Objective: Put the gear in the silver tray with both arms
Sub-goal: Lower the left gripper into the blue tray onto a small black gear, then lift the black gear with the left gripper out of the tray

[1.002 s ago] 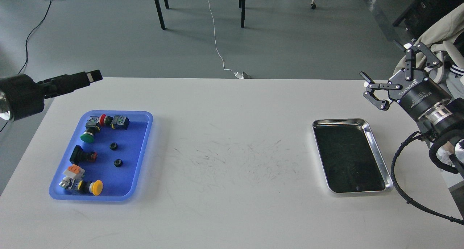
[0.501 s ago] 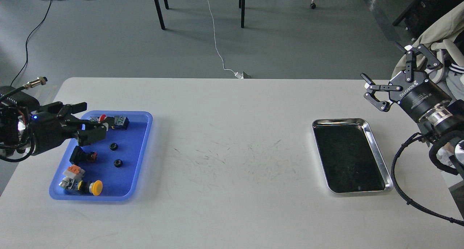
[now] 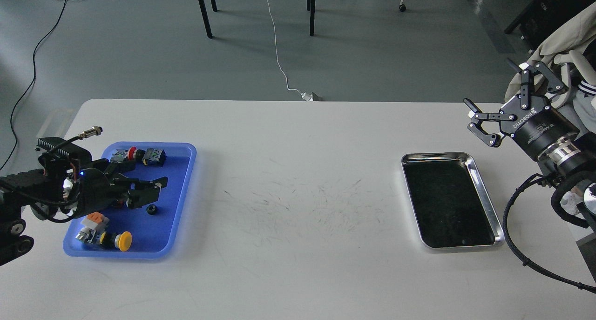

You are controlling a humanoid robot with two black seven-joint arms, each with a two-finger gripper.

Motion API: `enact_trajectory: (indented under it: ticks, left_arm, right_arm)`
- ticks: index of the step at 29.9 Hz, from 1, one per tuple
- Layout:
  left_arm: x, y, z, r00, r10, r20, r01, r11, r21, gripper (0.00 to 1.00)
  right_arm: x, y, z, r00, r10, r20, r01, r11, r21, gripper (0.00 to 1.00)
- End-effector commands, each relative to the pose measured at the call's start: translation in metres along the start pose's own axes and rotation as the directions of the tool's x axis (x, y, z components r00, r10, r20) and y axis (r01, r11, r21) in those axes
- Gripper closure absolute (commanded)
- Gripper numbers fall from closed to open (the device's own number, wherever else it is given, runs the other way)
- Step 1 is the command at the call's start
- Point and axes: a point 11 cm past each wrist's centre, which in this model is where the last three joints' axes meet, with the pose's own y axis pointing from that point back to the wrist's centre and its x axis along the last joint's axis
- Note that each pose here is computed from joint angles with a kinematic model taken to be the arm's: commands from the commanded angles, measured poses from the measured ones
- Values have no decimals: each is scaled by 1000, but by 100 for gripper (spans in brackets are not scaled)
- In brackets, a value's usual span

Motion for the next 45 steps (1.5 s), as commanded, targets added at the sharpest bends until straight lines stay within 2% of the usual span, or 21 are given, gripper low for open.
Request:
enact_trajectory:
  ticks: [1, 10, 24, 30, 33, 38, 41, 42, 44, 45]
  left_arm:
    - [-5, -9, -2, 1000, -9, -6, 9, 1000, 6, 6]
    - [-21, -27, -12, 999, -43, -17, 43, 999, 19, 12]
    - [-32, -28, -30, 997, -70, -18, 71, 996, 48, 24]
    - [-38, -30, -38, 996, -88, -20, 89, 994, 68, 25]
    - [-46, -34, -43, 994, -105, -15, 106, 991, 82, 38]
    - [-47, -35, -44, 995, -101, -10, 102, 991, 85, 42]
    - [-49, -35, -44, 994, -105, -7, 106, 991, 85, 49]
    - [-50, -35, -45, 994, -110, -6, 110, 990, 86, 55]
    - [-53, -34, -45, 993, -117, -4, 117, 989, 87, 72]
    - [-53, -34, -45, 993, -117, -5, 117, 989, 87, 74]
  right_arm:
    - [0, 0, 0, 1000, 0, 1, 0, 1000, 1, 1]
    - [0, 0, 1, 1000, -2, 3, 2, 1000, 1, 1]
    - [13, 2, 7, 999, 35, 16, -35, 999, -6, 1]
    - [12, 2, 7, 999, 34, 15, -34, 999, -5, 1]
    - [13, 2, 7, 999, 35, 15, -35, 999, -6, 1]
    - [13, 2, 7, 999, 35, 15, -35, 999, -6, 1]
    - [13, 2, 8, 999, 35, 15, -35, 999, -8, 1]
    - [13, 2, 8, 999, 35, 15, -35, 999, -8, 1]
    - [13, 2, 8, 999, 36, 15, -36, 999, -8, 1]
    - [14, 2, 8, 999, 38, 15, -38, 999, -10, 1]
